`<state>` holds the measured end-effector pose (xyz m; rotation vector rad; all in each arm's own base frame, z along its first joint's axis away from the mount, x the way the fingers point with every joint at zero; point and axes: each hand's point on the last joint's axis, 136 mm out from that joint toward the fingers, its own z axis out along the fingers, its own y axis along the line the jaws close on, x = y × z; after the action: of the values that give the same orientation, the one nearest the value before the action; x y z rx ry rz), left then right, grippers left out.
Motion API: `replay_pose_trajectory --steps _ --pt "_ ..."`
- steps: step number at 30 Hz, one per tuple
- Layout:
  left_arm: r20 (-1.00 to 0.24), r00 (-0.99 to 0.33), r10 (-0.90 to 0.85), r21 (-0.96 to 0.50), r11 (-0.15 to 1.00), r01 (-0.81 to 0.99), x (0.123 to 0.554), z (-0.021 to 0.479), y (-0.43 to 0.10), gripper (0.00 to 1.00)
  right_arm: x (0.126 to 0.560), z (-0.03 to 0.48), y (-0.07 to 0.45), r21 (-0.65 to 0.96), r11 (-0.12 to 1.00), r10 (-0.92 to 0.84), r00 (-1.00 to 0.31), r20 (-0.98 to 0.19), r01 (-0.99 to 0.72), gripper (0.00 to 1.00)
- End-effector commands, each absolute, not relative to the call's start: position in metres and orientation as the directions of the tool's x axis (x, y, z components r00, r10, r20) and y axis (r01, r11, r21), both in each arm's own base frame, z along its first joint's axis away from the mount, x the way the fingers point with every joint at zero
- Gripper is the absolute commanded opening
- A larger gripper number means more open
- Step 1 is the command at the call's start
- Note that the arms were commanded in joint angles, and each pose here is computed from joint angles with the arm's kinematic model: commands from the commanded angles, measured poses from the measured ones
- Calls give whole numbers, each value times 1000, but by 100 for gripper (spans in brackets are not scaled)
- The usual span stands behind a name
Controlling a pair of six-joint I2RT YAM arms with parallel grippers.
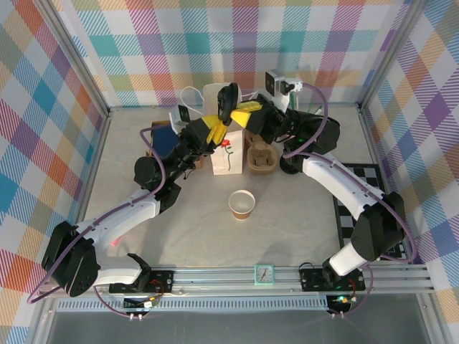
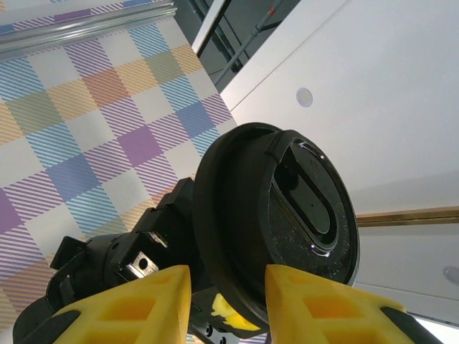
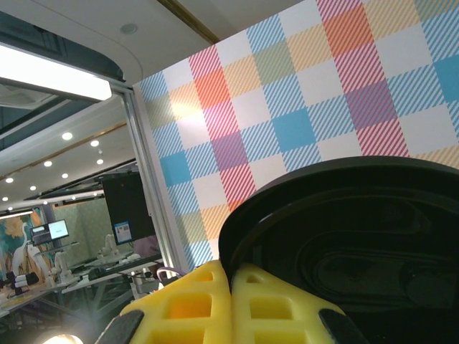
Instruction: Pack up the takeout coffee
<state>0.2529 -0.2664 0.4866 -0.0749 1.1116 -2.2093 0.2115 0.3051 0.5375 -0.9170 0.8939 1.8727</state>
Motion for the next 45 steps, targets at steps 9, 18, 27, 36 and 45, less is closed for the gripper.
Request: replay_pose_trajectory --steps 9,18,27,36,45 --pt "-270 -756 -597 -610 -501 614 220 526 -245 32 216 523 307 225 -370 386 -369 -846 -901 0" --pt "-261 -754 -603 -616 -497 611 222 524 -244 26 218 518 308 240 -364 386 -381 -840 -900 0" --pt "-262 -753 -603 -612 -499 613 221 524 -244 22 220 515 308 247 -356 390 -384 -837 -901 0" --pt "-255 -755 -604 -617 -500 608 223 523 -244 32 218 522 310 225 -368 393 -370 -842 -902 0" --pt "-264 -750 -606 -599 -507 620 218 530 -241 28 220 517 311 243 -363 391 -383 -837 -900 0"
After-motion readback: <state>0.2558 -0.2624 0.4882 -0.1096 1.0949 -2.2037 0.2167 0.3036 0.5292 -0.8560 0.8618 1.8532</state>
